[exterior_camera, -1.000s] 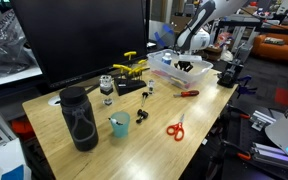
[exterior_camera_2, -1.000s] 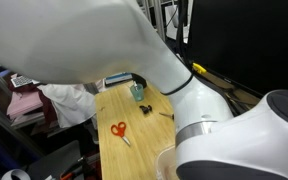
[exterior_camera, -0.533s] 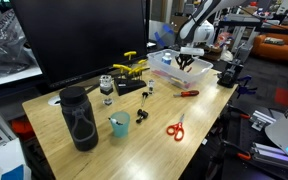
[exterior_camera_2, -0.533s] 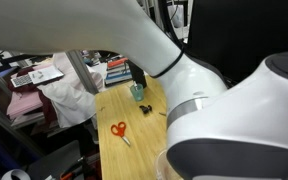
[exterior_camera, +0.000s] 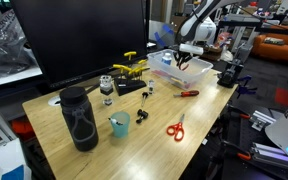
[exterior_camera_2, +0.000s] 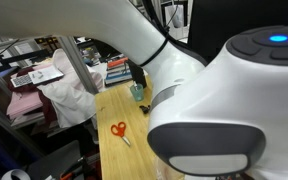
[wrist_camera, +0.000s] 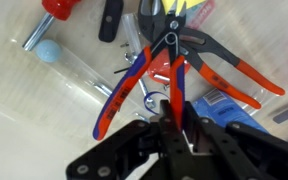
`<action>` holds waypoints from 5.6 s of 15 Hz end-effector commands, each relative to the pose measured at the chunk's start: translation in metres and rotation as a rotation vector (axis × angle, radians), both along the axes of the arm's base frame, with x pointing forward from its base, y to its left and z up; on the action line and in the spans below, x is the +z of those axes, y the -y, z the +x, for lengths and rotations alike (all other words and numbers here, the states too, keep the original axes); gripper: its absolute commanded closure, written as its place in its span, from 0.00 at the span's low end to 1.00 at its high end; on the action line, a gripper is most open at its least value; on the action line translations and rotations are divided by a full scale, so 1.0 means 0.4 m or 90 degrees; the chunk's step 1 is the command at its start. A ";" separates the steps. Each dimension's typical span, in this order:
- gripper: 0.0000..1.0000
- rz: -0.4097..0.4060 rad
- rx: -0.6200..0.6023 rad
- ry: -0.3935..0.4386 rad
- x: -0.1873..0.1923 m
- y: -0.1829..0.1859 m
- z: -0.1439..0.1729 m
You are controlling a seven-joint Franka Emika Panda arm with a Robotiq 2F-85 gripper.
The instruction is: Remove the red object from the storage box and put it on the table
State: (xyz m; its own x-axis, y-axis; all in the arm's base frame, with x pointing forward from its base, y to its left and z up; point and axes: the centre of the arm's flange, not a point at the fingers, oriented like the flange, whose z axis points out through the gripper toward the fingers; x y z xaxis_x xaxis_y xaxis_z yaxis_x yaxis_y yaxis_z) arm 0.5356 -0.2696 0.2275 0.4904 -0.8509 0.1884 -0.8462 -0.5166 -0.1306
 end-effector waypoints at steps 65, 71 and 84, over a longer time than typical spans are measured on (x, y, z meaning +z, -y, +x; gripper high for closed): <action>0.96 -0.060 0.159 0.340 0.049 -0.022 0.057; 0.96 -0.051 0.188 0.378 0.049 -0.027 0.078; 0.96 -0.095 0.251 0.468 0.051 -0.012 0.100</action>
